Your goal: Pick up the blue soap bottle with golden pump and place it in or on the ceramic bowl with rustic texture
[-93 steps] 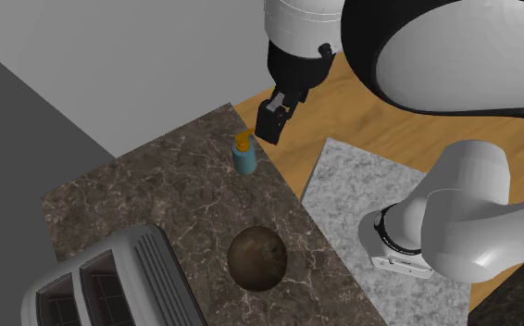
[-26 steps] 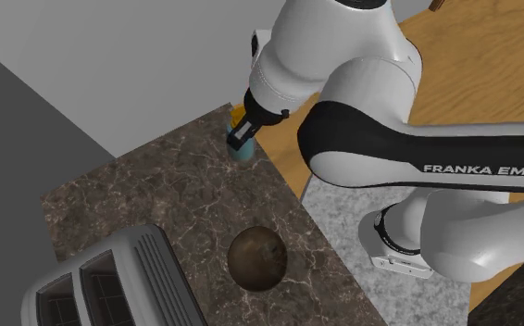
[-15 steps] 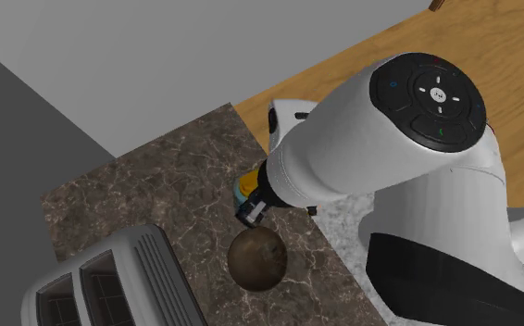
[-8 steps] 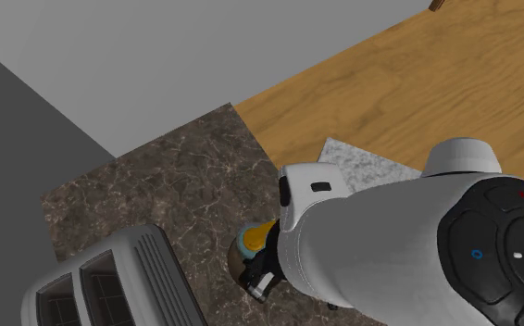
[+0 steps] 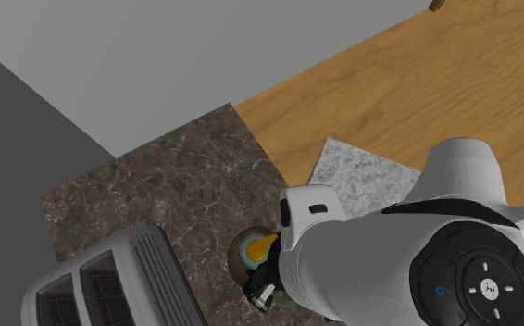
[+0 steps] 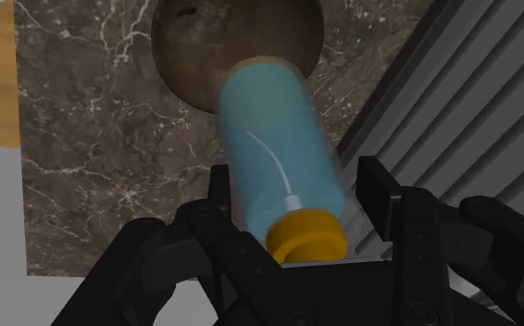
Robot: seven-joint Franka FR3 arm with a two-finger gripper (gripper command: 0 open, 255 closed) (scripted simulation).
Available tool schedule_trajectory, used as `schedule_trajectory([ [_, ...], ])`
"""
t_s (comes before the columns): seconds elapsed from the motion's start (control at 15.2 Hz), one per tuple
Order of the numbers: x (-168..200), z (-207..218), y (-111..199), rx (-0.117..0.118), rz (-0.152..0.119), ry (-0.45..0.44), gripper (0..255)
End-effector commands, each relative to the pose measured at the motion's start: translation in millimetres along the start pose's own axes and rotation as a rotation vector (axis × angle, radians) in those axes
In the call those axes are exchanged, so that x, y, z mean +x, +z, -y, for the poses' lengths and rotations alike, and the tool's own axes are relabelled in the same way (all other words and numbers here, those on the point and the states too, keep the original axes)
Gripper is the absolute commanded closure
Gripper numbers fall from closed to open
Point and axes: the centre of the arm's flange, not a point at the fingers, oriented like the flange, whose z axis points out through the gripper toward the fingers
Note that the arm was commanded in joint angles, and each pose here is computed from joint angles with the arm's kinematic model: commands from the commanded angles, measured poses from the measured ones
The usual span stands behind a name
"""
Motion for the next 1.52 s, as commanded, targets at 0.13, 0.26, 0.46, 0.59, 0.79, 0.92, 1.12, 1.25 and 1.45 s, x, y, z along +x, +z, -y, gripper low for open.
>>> schedule_trajectory([
  [0.13, -7, -2, 20, 0.0, -0.001, 0.0, 255],
  [0.26, -10, -3, 30, 0.0, -0.001, 0.0, 255],
  [0.46, -15, -5, 44, 0.0, -0.001, 0.0, 255],
  [0.59, -19, -6, 54, 0.0, -0.001, 0.0, 255],
  [0.79, -20, -6, 57, 0.0, -0.001, 0.0, 255],
  [0.92, -20, -6, 57, 0.0, -0.001, 0.0, 255],
  [1.12, -20, -6, 57, 0.0, -0.001, 0.0, 255],
  [1.25, -20, -6, 57, 0.0, -0.001, 0.0, 0],
  [1.45, -20, -6, 57, 0.0, -0.001, 0.0, 0],
])
